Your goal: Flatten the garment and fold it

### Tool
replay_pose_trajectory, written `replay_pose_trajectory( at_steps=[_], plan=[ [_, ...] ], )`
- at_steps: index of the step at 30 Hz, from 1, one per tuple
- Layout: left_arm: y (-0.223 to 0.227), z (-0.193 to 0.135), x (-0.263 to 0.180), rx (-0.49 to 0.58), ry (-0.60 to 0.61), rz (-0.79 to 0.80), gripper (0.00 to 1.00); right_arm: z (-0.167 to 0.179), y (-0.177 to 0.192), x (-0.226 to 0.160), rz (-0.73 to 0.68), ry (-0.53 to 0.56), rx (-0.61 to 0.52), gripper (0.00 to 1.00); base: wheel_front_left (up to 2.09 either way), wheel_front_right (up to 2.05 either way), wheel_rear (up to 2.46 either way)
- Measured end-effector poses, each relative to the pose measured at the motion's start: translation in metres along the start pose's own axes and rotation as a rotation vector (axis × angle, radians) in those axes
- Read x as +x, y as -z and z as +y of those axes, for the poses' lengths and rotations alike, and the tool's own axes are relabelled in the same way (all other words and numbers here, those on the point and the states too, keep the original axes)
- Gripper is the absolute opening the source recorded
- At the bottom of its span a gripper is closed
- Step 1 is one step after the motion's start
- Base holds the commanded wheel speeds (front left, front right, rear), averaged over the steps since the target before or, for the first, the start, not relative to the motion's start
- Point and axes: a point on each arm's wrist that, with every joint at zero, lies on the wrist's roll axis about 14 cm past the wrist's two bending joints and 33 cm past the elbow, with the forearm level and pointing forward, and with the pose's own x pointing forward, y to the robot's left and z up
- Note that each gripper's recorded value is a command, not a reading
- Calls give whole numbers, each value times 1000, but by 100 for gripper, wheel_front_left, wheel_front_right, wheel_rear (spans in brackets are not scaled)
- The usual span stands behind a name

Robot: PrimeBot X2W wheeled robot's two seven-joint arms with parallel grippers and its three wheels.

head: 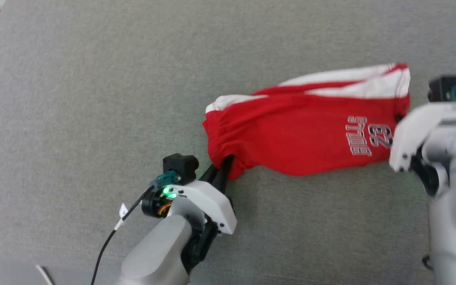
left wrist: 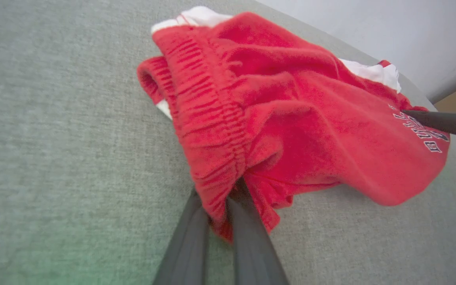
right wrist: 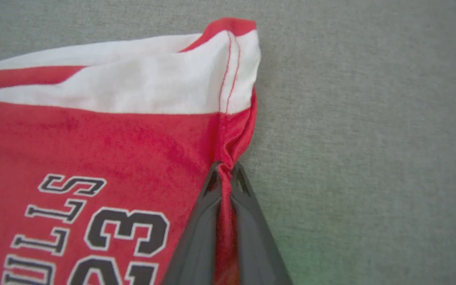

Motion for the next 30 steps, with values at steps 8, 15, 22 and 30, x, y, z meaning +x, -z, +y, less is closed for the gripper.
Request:
replay_pose_trajectory(
  at_steps=[8, 15, 22, 30],
  plan=[
    [3, -8, -9, 22, 22, 27, 0, -35, 39, -63, -8, 69, 90, 0, 0, 0, 0],
    [7, -23, -7, 37, 72, 63, 0, -55, 54, -85, -48, 104, 166, 20, 0, 0, 0],
    [5, -32, -14, 32, 106, 77, 100, -62, 53, -88, -158, 113, 222, 100, 0, 0, 0],
    [-28, -23, -35, 34, 86, -78, 100, -61, 30, -104, -335, 119, 209, 100, 0, 0, 0]
  ],
)
